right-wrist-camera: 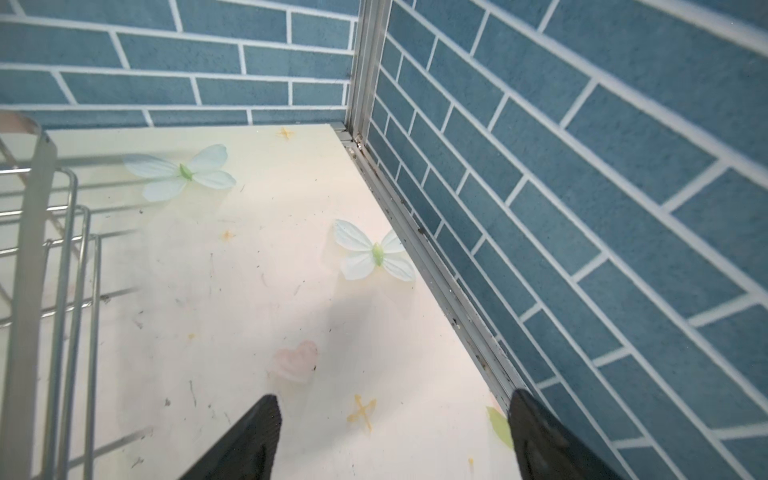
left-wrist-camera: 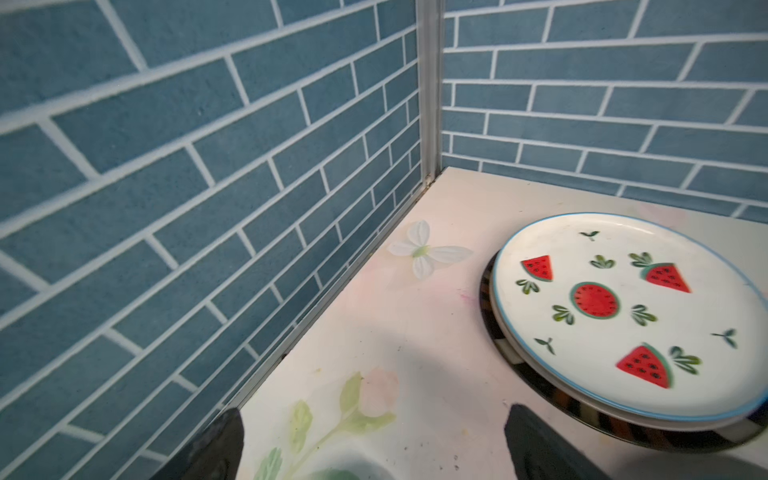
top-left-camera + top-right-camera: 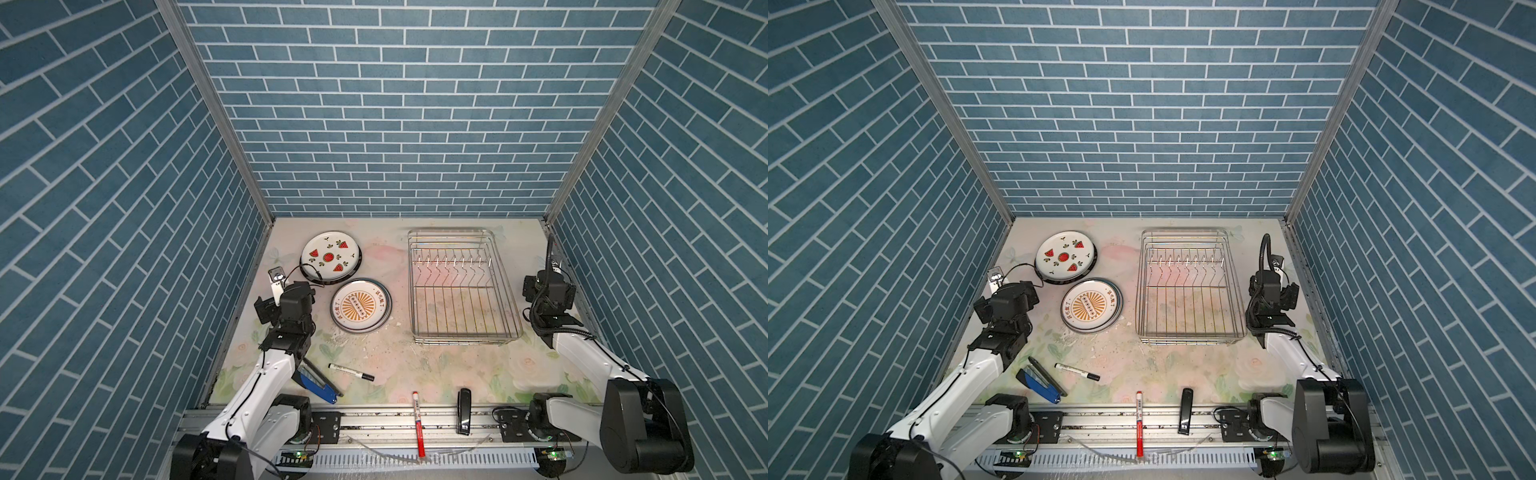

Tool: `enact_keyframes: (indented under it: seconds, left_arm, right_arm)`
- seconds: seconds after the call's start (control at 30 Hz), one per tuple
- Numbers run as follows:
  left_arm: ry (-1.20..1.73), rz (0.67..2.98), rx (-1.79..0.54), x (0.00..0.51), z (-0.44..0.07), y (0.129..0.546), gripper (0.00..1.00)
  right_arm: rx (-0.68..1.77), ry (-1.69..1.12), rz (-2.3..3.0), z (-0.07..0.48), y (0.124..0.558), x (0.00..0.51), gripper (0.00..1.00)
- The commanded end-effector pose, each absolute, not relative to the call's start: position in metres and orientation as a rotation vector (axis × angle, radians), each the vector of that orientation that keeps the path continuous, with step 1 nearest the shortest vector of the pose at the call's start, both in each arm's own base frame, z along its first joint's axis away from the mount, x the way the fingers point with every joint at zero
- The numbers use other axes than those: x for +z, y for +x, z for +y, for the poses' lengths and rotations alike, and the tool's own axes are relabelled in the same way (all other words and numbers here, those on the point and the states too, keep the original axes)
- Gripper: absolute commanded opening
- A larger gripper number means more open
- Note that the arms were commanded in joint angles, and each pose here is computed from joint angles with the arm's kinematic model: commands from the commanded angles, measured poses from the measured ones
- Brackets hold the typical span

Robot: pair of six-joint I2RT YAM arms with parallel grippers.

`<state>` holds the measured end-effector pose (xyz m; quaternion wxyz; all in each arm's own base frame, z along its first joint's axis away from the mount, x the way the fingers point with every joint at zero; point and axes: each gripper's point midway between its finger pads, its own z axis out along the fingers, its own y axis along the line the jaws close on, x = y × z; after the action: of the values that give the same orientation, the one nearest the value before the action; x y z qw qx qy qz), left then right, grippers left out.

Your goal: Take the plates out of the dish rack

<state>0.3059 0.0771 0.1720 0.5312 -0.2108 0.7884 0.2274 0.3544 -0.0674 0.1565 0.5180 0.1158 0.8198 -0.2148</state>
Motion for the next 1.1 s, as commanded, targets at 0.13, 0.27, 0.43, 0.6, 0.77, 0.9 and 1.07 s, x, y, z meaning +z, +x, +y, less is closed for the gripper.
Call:
enact_keyframes:
  seconds: [0.13, 0.27, 0.43, 0.6, 0.77, 0.9, 1.07]
  left_arm:
    - [-0.526, 1.851, 0.525, 0.142, 0.078, 0.313, 1.0]
    - [-0.477, 1.861, 0.484, 0.127, 0.069, 0.331, 1.0]
    - [-0.428, 1.829, 0.425, 0.128, 0.061, 0.34, 1.0]
    - [-0.304, 1.872, 0.384, 0.126, 0.046, 0.356, 1.0]
    - [-0.253, 1.824, 0.383, 0.131, 0.043, 0.357, 1.0]
    - [-0.164, 1.739, 0.238, 0.138, 0.023, 0.338, 1.0]
    - [-0.113, 1.756, 0.275, 0.136, 0.021, 0.353, 1.0]
  right_arm:
    - [-0.46, 0.348, 1.905, -0.075, 0.357, 0.142, 0.85]
    - [-0.423, 0.31, 1.887, -0.069, 0.362, 0.135, 0.85]
    - [-0.364, 0.262, 1.882, -0.058, 0.37, 0.12, 0.85]
    - [-0.289, 0.214, 1.83, -0.043, 0.372, 0.119, 0.85]
    - [-0.255, 0.182, 1.843, -0.038, 0.378, 0.108, 0.86]
    - [-0.25, 0.168, 1.854, -0.036, 0.381, 0.105, 0.86]
    - [-0.253, 0.174, 1.858, -0.037, 0.381, 0.104, 0.96]
